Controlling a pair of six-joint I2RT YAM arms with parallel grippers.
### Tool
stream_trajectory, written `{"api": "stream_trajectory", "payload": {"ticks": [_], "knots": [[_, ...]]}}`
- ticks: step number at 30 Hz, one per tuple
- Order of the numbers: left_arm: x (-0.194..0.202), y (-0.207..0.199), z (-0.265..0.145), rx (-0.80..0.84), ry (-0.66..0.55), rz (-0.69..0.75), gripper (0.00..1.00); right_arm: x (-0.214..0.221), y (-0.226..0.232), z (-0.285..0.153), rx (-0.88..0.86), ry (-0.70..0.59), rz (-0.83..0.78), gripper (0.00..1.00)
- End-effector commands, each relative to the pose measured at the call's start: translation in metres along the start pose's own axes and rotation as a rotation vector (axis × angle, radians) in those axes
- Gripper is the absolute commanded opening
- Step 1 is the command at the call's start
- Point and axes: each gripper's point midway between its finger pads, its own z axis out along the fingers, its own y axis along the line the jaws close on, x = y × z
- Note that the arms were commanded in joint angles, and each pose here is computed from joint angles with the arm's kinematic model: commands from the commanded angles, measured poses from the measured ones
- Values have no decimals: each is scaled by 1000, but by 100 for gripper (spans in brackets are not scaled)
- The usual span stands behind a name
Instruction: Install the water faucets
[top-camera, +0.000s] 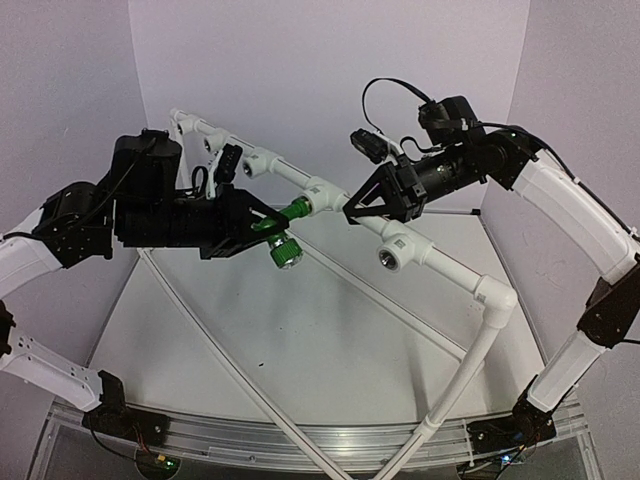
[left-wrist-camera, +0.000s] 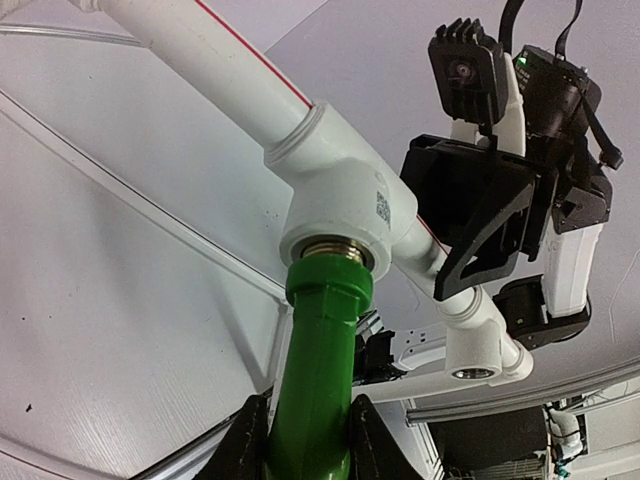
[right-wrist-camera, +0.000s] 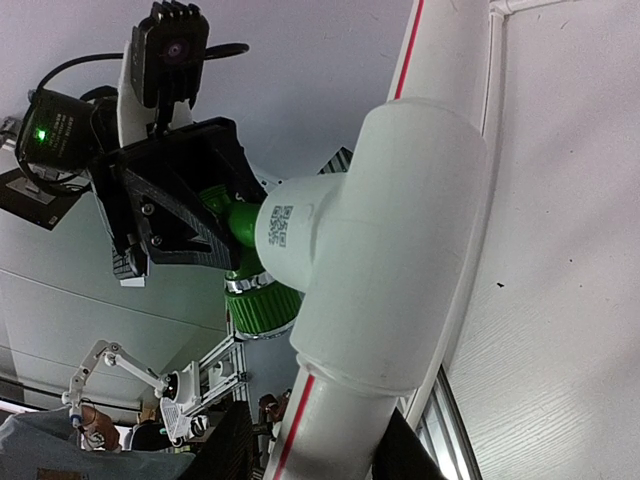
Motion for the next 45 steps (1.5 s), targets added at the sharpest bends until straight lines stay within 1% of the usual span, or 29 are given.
{"api": "stream_trajectory", "payload": {"ticks": [1, 7, 14, 19, 32, 39, 43, 45], "knots": [[-38, -22, -5, 9, -137, 126, 0, 15, 25, 14, -92, 51, -249, 0], [-40, -22, 0, -62, -126, 242, 0, 15, 24, 15, -87, 52, -242, 0], [-45, -28, -4, -135, -181, 350, 0, 14, 20, 16, -77, 54, -222, 0], [-43, -32, -3, -219, -207, 464, 0, 13, 18, 18, -77, 56, -212, 0], [-31, -50, 0, -484, -317, 885, 0, 11, 16, 19, -73, 55, -206, 0], [-21, -53, 7, -689, -369, 1147, 0, 11, 14, 20, -65, 54, -201, 0], [-20, -48, 7, -776, -372, 1227, 1, 11, 13, 21, -64, 55, -198, 0], [-23, -48, 3, -794, -387, 1237, 3, 11, 12, 21, -64, 56, -197, 0]]}}
